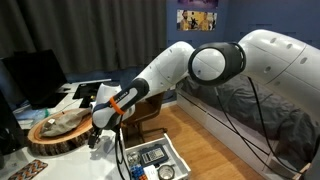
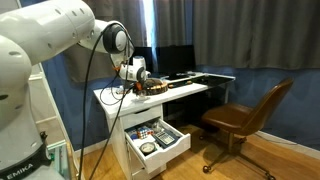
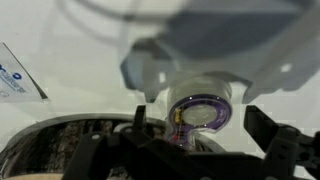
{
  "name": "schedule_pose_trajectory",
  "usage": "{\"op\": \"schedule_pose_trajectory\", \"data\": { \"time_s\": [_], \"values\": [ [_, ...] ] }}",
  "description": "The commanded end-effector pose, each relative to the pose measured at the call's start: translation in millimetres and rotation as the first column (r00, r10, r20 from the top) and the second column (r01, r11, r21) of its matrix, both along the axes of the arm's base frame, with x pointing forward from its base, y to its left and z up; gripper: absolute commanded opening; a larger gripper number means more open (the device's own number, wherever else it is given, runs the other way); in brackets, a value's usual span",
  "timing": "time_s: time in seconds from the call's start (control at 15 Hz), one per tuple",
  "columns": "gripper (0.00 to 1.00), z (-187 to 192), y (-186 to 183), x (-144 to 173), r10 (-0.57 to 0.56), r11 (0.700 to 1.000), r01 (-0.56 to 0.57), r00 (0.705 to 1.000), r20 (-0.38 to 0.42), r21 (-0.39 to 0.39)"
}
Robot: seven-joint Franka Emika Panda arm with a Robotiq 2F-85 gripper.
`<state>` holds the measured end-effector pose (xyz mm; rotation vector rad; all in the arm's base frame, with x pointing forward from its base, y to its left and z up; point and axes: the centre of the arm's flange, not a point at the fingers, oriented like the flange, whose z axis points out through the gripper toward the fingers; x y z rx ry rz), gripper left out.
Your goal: Put the tape inside the drawer
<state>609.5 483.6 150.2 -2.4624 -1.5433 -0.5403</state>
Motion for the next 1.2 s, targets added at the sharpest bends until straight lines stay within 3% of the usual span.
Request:
{"op": "schedule_pose_trajectory", "data": {
  "time_s": [0.0,0.07,0.2,0.4,0.53,1.13],
  "values": [
    [1.00,-10,14,11,-0.017,1.000,0.017,0.999,0.036,-0.006],
    [0.75,-11,15,11,-0.014,1.000,0.014,0.999,0.041,-0.006],
    [0.68,-14,15,13,-0.013,1.000,0.014,0.999,0.046,-0.011],
    [0.44,-12,17,12,-0.011,1.000,0.011,0.999,0.050,-0.012],
    [0.34,-7,17,9,-0.009,1.000,0.010,0.999,0.041,-0.015],
    [0.33,45,-39,-49,-0.141,0.988,0.139,0.989,-0.035,-0.062]
  ]
}}
